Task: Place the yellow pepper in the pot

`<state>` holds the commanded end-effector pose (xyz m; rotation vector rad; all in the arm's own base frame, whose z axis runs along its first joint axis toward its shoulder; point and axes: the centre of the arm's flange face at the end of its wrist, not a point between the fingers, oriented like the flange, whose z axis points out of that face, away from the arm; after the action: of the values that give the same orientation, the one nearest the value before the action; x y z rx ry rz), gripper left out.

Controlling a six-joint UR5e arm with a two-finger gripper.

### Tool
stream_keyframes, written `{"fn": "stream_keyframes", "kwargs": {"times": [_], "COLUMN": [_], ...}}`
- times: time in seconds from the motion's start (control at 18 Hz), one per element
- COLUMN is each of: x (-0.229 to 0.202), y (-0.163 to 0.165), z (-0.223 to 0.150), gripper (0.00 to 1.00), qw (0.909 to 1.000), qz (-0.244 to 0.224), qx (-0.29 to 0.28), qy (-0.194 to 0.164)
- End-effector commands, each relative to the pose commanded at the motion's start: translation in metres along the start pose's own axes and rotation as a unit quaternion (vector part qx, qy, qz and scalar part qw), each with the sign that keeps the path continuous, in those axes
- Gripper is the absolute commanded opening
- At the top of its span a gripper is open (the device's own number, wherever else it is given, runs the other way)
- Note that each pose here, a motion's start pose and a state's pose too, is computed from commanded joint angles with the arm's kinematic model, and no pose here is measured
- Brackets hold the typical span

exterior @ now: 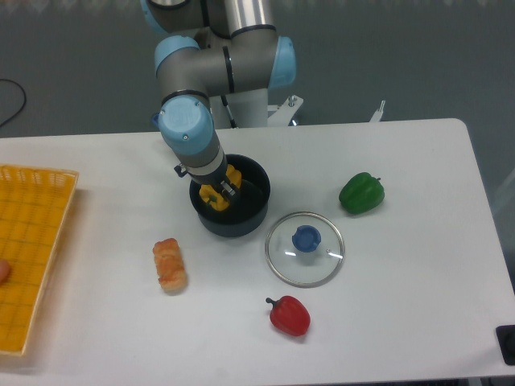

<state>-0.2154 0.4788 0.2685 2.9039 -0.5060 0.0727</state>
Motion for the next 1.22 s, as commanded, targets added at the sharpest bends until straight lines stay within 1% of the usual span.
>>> {"fn": "stream_keyframes", "kwargs": {"times": [0.33,0.56,0.61,0.67,0.72,0.89,1.11,1.22], "x": [0.001,0.006,0.007,0.007,0.006,0.008,0.008,0.008], "y": [0.0,-0.004,-0.005,-0.005,-0.004,-0.007,-0.01,-0.011], "z": [0.004,0.01,0.01,0.01,0.011,0.013,0.017,0.017], "gripper": [0.61,0.65,0.66,0.7,0.72,0.72,0.72,0.82], "qw": [1.0,0.9999,0.9999,0.9999,0.9998,0.9996,0.9995,0.9995], "qz": [0.001,0.008,0.009,0.009,0.009,0.013,0.01,0.01], "qx": [-0.005,-0.012,-0.013,-0.013,-0.016,-0.027,-0.03,-0.03], "qy": [0.001,0.004,0.004,0.004,0.003,-0.004,-0.002,-0.002]}}
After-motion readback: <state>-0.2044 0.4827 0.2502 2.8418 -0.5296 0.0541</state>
